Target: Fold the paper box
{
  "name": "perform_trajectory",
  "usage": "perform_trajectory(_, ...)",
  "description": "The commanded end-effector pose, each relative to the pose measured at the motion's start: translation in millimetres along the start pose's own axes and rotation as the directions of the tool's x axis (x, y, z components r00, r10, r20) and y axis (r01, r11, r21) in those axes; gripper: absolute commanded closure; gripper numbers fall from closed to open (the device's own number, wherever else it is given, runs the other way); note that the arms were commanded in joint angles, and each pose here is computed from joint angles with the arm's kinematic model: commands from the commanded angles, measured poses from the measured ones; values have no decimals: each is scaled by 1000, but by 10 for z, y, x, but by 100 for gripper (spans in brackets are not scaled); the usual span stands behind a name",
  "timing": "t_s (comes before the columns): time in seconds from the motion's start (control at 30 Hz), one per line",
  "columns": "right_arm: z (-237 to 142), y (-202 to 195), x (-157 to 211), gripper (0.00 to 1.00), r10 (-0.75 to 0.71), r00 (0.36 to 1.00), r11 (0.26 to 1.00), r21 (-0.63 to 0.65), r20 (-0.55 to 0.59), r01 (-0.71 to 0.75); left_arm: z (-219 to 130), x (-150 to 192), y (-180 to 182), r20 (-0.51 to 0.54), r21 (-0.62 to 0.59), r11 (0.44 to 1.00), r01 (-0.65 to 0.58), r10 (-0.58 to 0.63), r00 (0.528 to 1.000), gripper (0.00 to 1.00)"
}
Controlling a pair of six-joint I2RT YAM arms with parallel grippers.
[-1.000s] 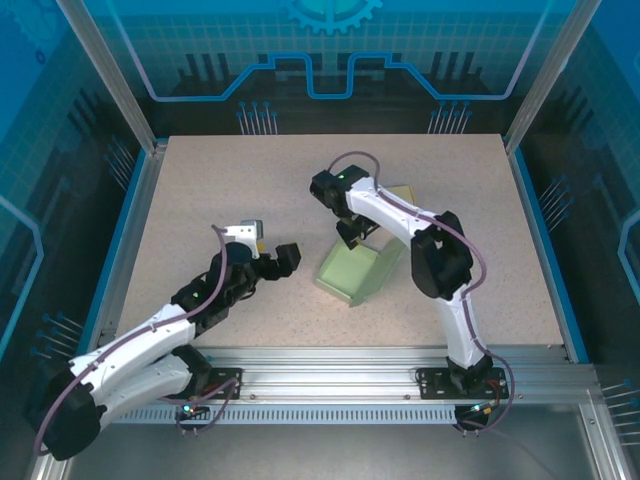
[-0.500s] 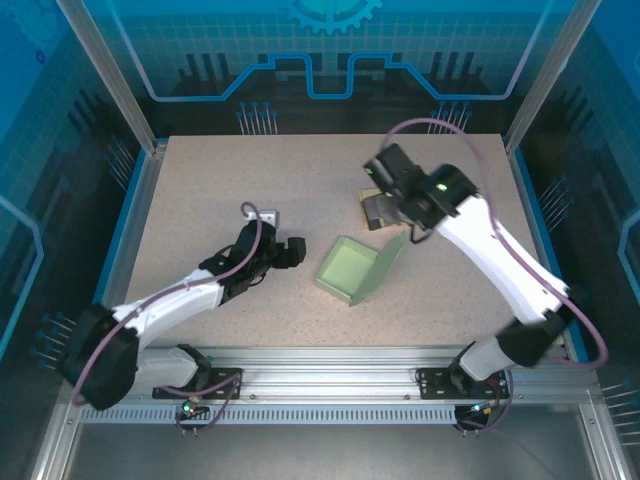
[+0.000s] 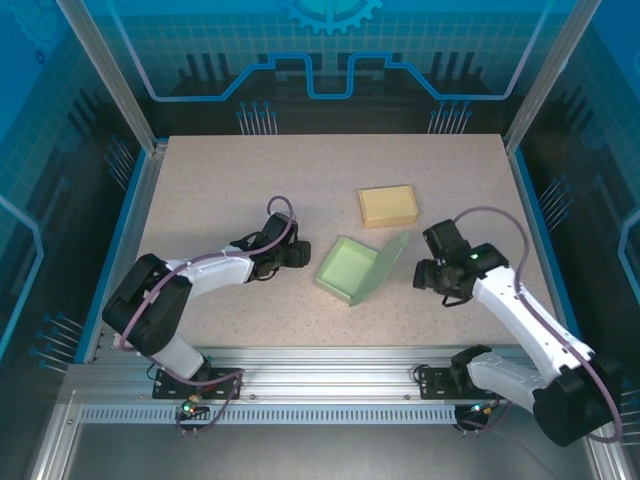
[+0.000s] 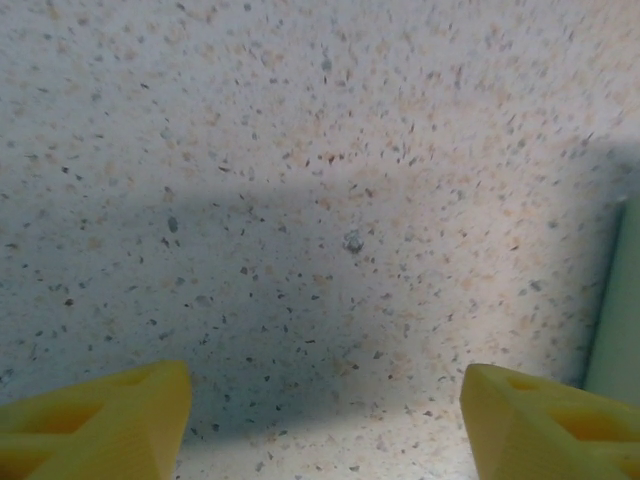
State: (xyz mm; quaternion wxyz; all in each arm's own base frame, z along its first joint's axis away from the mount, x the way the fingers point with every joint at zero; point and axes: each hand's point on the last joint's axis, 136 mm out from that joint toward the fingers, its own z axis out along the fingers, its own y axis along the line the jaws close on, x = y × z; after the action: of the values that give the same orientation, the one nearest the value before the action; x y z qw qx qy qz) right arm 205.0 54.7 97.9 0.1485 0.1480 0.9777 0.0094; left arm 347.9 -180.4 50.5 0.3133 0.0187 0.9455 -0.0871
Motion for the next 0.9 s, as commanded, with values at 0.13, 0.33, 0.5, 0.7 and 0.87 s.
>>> perform_trajectory(0.13, 558, 892, -126, 57, 58, 998, 913, -401, -35, -68, 124, 199, -109, -85, 77, 996, 53, -47, 995, 41)
perform_trajectory(0.33, 783, 1193, -340, 72, -6, 999, 907, -421, -50, -15, 86, 452, -274, -133, 200, 969, 144, -118, 984, 50)
perform_trajectory(0.5, 915, 1469, -596, 76, -65, 997, 894, -446, -43, 39, 26, 700, -423, -161, 242, 956, 164, -127, 979, 53)
perform_trajectory(0.7, 1095, 1864, -988, 74, -153, 986, 873, -476, -60, 106, -140, 854, -735, -152, 327, 931, 161, -117, 981, 55)
perform_trajectory(0.87, 1131, 1886, -1341, 70, -165, 985, 898, -421, -54, 127, -286, 931, -1093, -116, 414, 902, 121, -79, 990, 55)
